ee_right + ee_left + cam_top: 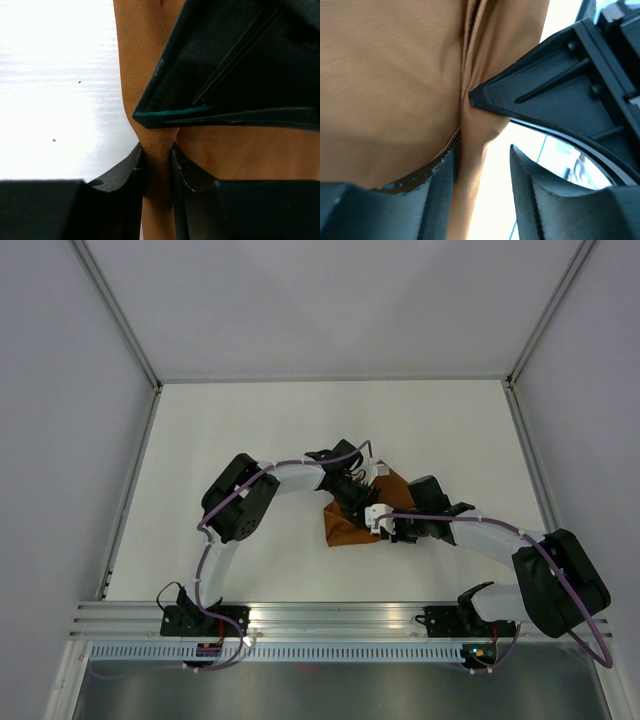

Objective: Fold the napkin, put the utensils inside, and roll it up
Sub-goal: Roll the napkin at the center of the board.

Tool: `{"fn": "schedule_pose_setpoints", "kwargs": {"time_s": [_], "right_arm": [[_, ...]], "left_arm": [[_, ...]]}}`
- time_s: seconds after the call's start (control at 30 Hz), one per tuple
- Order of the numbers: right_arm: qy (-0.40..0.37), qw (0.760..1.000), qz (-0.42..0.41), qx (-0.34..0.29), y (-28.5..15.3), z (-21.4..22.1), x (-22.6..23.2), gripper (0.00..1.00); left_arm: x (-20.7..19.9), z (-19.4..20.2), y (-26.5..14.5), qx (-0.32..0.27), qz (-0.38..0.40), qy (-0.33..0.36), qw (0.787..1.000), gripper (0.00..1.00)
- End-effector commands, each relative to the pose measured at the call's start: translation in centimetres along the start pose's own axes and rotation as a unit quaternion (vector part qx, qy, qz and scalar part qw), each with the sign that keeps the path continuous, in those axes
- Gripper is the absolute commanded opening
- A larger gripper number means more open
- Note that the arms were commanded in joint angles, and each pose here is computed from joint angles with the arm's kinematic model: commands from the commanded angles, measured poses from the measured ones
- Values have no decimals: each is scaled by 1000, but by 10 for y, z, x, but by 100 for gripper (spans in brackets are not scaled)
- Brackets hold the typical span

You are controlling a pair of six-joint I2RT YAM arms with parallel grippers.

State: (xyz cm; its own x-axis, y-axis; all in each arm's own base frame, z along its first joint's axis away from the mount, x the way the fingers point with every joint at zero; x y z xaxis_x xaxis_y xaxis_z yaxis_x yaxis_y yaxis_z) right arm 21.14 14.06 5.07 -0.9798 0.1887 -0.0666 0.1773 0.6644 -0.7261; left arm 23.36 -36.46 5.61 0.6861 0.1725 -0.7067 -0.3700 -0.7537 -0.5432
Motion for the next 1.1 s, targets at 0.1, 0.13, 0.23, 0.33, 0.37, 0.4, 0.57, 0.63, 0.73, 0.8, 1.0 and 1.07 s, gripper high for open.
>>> {"fn": "schedule_pose_setpoints", "kwargs": {"time_s": [0.1, 0.13, 0.23, 0.33, 0.37, 0.4, 0.57, 0.63, 0.73, 0.8, 1.0, 1.07], "right_arm": [[56, 994, -87, 28, 3, 13, 16, 19], [60, 994, -90, 31, 2, 15, 18, 19], [88, 989, -116, 21, -2, 15, 14, 18], [119, 982, -146, 19, -6, 17, 8, 18], [120, 981, -149, 15, -7, 12, 1, 18], [133, 977, -164, 17, -5, 17, 1, 17], [177, 958, -225, 9, -9, 18, -8, 17], [204, 946, -252, 15, -8, 24, -6, 17], [221, 936, -272, 13, -6, 25, -12, 17], [229, 932, -281, 12, -5, 25, -16, 17], [243, 929, -280, 11, -4, 27, -22, 17], [247, 927, -280, 11, -3, 28, -23, 17]], "left_arm": [[-7, -33, -47, -99, -108, -13, 989, 54], [-7, -34, -47, -100, -107, -19, 989, 54], [-6, -38, -63, -138, -147, -22, 979, 53], [-6, -37, -78, -180, -197, -16, 964, 54], [-9, -33, -85, -190, -214, -12, 958, 54], [-5, -31, -90, -201, -244, -10, 949, 54], [-10, -26, -108, -276, -309, 35, 909, 53], [-20, -29, -110, -285, -349, 85, 889, 55], [-28, -29, -97, -266, -405, 157, 861, 57], [-32, -23, -83, -241, -442, 219, 836, 59], [-42, -11, -48, -218, -448, 391, 774, 70], [-45, -5, -39, -224, -428, 431, 762, 72]]}}
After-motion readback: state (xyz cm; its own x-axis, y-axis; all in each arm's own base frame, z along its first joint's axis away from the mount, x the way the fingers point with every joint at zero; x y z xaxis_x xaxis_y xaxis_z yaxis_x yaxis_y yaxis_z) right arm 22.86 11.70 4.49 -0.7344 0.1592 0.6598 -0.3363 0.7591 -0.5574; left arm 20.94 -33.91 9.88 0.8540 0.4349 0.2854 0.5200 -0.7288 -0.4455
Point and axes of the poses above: each gripper's point midway between its finger pads, its own y axis out along the fingers, its own x axis along the line the jaws close on, z = x × y, the point moved 5 cm from there along -y, back along the fingers, and after that the axes turned 14 degrees about y, right-handed, at the moved point
